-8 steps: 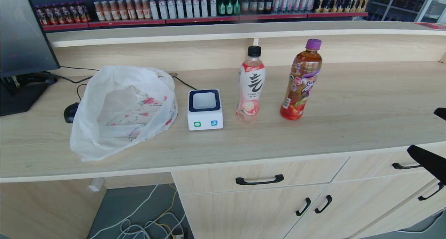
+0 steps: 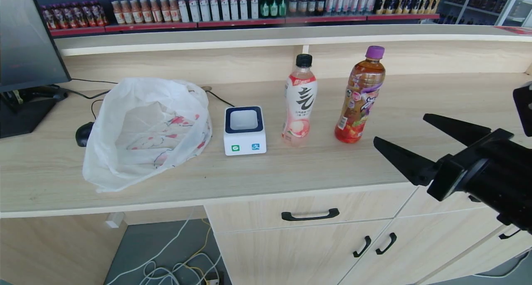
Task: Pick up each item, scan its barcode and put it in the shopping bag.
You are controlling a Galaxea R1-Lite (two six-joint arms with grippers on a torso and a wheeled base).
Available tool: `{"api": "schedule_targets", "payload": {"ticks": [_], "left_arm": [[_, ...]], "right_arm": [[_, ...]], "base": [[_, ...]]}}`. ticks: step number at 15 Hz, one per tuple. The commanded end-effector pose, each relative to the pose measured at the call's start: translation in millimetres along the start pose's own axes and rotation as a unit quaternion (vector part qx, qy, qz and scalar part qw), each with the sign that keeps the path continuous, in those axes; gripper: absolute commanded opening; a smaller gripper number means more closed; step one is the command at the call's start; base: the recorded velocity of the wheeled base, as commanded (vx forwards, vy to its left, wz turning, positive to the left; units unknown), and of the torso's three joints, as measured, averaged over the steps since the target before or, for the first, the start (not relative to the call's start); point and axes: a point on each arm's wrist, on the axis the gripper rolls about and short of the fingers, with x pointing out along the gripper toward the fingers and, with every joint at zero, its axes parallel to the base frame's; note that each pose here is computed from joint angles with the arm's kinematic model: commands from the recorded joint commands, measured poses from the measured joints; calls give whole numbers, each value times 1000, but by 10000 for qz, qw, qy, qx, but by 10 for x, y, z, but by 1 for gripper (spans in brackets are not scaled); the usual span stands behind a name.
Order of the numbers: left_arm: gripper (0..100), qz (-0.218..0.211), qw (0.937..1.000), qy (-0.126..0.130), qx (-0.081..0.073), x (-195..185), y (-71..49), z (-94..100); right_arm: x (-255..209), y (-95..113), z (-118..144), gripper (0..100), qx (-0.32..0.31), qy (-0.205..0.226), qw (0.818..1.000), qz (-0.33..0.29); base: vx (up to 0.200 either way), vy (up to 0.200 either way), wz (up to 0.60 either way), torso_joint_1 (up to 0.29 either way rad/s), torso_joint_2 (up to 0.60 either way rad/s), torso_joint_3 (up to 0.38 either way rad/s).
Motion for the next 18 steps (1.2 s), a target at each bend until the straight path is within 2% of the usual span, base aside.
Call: {"api": "schedule_targets", "payload": {"ticks": [1,3,8,13,18], "left_arm": [[100,0,10000,-3,0,0,0,0],[100,0,10000,-3,0,0,0,0],[100,0,10000,-3,0,0,0,0],[100,0,10000,-3,0,0,0,0],[100,0,10000,-3,0,0,0,0]], "right_arm": [[92,140,-56,100,-6,237,9990,-371],[98,142,-58,100,-9,270,9971,-708],[133,142,-62,100,-70,293,9968,-741],[361,250,-77,100,-1,354,9973,-648],[658,373,-169,100,163,-36,9976,-665]], "base": [[0,0,0,0,0,0],[0,0,0,0,0,0],[0,0,0,0,0,0],[0,0,0,0,0,0],[0,0,0,0,0,0]]}}
